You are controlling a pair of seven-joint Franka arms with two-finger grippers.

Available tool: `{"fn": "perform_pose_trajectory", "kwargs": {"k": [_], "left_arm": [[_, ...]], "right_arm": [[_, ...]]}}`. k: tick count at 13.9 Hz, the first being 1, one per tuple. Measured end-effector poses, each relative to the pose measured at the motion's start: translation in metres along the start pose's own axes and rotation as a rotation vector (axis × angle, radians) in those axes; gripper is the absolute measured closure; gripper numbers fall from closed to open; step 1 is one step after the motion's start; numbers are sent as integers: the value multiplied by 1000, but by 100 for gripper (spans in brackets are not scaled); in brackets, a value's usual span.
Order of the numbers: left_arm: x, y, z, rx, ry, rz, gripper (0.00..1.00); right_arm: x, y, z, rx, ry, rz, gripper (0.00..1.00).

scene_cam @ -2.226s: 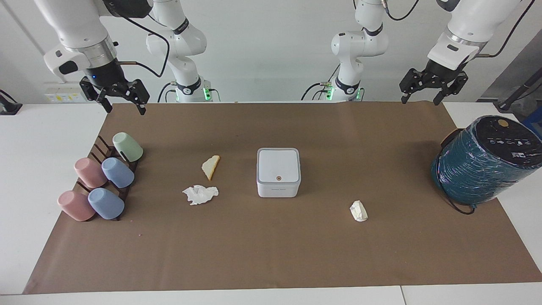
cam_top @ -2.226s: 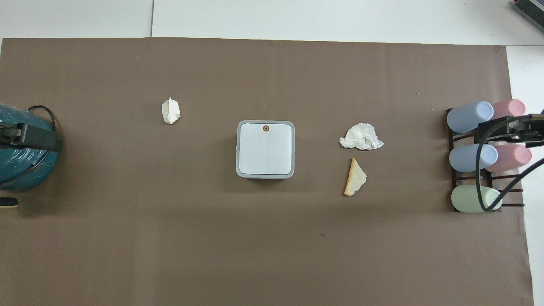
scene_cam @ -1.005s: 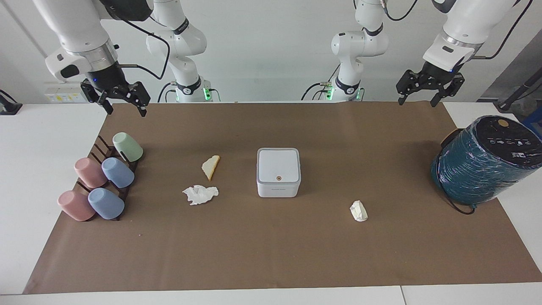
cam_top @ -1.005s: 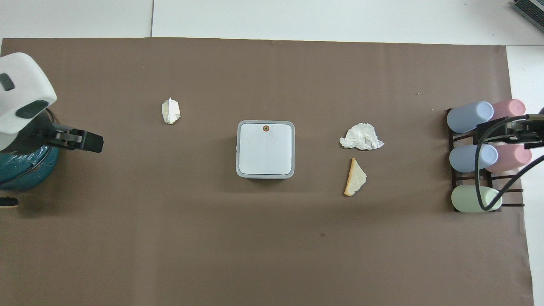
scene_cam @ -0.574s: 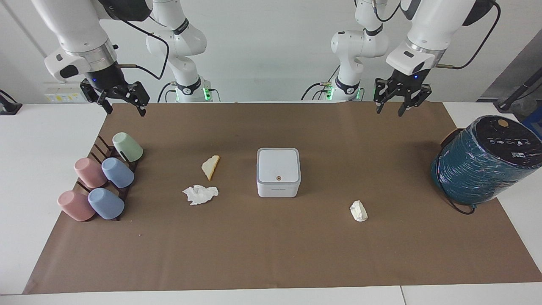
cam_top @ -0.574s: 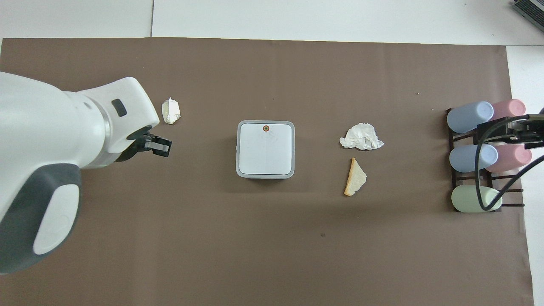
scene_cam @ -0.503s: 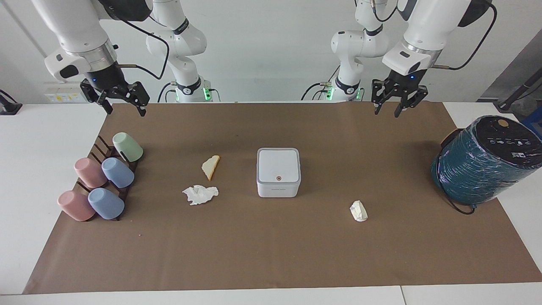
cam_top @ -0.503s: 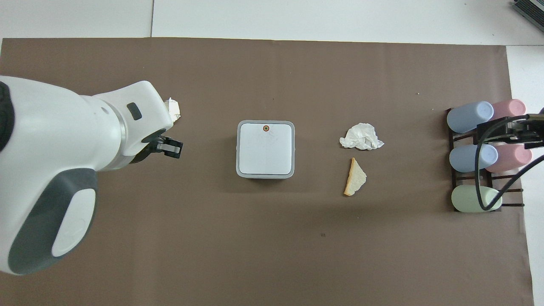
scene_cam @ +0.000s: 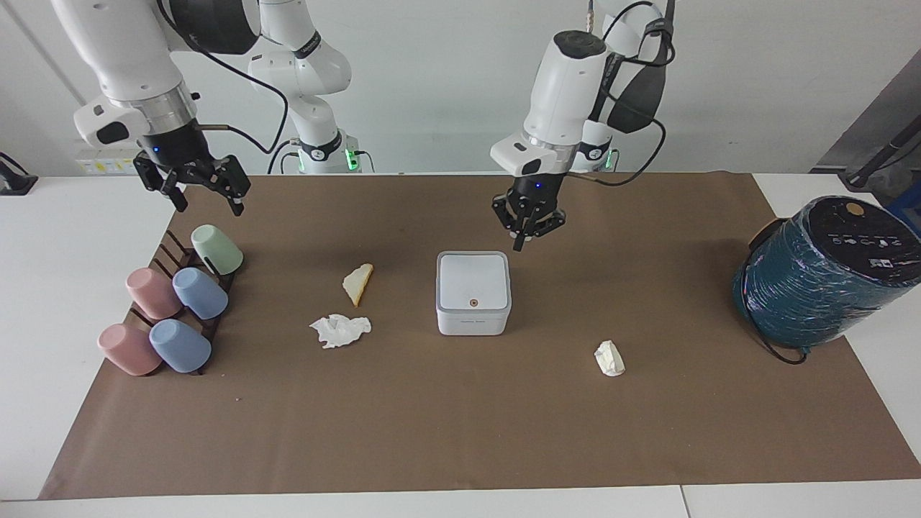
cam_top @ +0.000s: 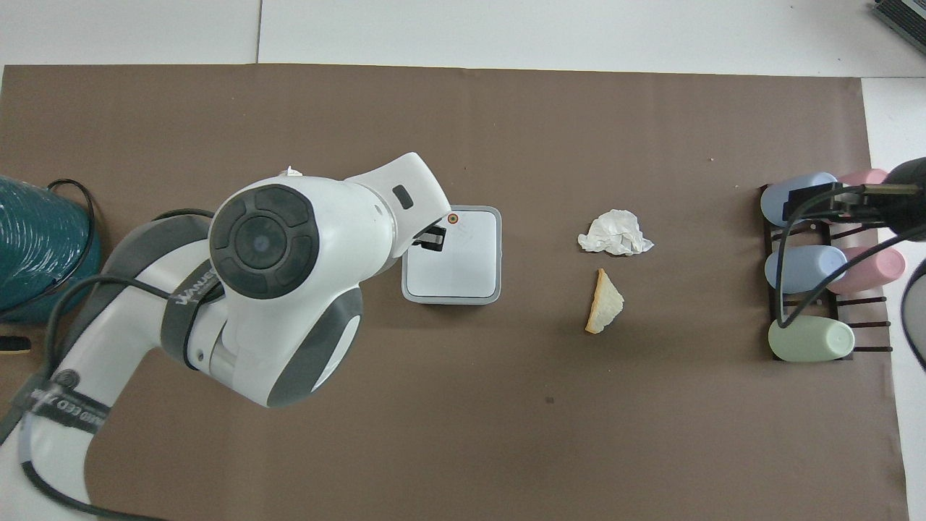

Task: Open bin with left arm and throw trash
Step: 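Lift the bin lid with the left gripper while the right gripper grasps tissue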

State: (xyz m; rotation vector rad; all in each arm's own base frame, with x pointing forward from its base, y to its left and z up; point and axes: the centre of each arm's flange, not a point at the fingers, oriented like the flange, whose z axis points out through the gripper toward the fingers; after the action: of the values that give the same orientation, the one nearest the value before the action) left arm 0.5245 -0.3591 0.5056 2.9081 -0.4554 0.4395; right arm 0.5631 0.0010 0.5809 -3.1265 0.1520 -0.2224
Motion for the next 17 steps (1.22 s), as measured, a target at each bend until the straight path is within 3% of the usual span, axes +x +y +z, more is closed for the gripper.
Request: {"fn": "perform_pose_trajectory", "kwargs": {"k": [5,10,14,17], "left_arm": [[0,14,58,-13,2,-13,99],[-3,16,96,-12,-17,-16,99],[-3,16,99,-11,-21,-16,99],[0,17,88,5,-71,-15,99]], "right_arm": [[7,-75,125,19,13,-144,0],[16,-108,229,51,11,-331,0],[-5,-135,297,45,37,-402,0],[-7,-130,311,40,42,-454,0]]}}
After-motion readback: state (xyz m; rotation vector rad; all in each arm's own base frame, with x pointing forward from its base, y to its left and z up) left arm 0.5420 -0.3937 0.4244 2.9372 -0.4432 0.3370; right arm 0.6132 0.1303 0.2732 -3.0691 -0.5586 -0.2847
